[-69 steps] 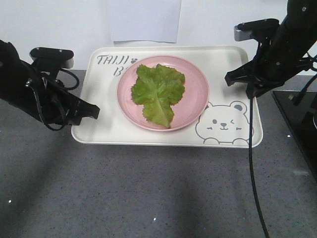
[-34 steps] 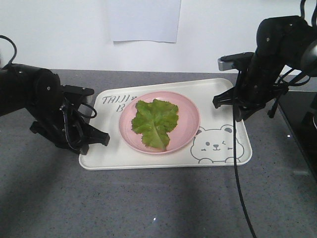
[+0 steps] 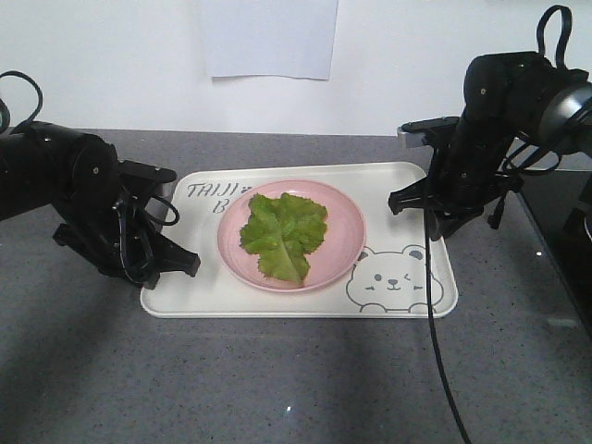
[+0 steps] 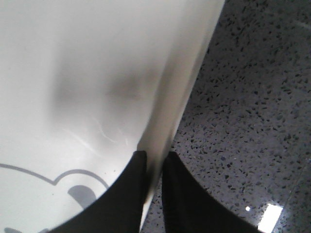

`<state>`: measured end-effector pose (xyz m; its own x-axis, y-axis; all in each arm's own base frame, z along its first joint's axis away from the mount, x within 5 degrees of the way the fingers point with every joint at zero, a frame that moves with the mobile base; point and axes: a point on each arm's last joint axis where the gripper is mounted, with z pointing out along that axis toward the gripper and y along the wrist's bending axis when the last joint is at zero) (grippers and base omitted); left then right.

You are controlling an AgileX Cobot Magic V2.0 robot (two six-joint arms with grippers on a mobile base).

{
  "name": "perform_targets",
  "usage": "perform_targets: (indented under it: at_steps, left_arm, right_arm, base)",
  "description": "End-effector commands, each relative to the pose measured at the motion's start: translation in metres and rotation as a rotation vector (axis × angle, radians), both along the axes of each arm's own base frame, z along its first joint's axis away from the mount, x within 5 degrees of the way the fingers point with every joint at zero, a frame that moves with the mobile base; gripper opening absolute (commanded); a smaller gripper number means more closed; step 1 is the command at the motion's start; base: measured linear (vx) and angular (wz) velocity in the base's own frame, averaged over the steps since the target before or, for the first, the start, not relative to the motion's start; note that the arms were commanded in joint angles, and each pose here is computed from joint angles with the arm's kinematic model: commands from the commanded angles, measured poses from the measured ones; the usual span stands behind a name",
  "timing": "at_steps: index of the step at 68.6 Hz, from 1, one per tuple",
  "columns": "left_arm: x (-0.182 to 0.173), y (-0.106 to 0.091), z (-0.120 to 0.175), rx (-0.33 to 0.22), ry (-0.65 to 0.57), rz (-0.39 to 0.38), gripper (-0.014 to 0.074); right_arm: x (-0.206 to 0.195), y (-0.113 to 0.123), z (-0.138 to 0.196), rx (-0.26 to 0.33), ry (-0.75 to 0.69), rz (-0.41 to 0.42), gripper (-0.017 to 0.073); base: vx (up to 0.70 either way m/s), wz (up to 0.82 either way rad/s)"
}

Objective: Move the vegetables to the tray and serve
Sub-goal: 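Lower the tray with both grippers onto the counter and open them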

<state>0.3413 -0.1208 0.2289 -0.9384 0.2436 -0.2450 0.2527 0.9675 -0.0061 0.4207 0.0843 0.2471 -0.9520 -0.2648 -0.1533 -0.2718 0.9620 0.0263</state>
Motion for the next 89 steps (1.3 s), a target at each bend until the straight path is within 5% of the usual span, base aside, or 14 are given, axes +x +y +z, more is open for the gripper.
perform_targets:
  at_steps: [1,39,71,89]
  left_arm:
    - [0.0011,-0.0129,0.0287,-0.091,-0.138,-0.036,-0.0006]
    - [-0.0006,-0.0124,0.0280,-0.088,-0.118,-0.027,0.0046]
    - [-0.0013,-0.0117,0.0276,-0.085,-0.107,-0.010,0.0329]
    - [-0.0013,-0.0114,0.0275,-0.082,-0.106,-0.009,0.0357]
  right_arm:
    - [-0.0107,0.0151,0.0311,0.104,-0.039,0.043,0.0105]
    - [-0.0107,0.0149,0.0311,0.103,-0.039,0.039,0.0393]
    - [-0.0107,0.0147,0.0310,0.106,-0.036,0.008,0.0400]
    - [-0.0103,0.0126,0.0307,0.091,-0.033,-0.050,0.0400]
  base:
    - [0.00,0.00]
    - [0.00,0.00]
    - [0.00,0.00]
    - [0.00,0.00]
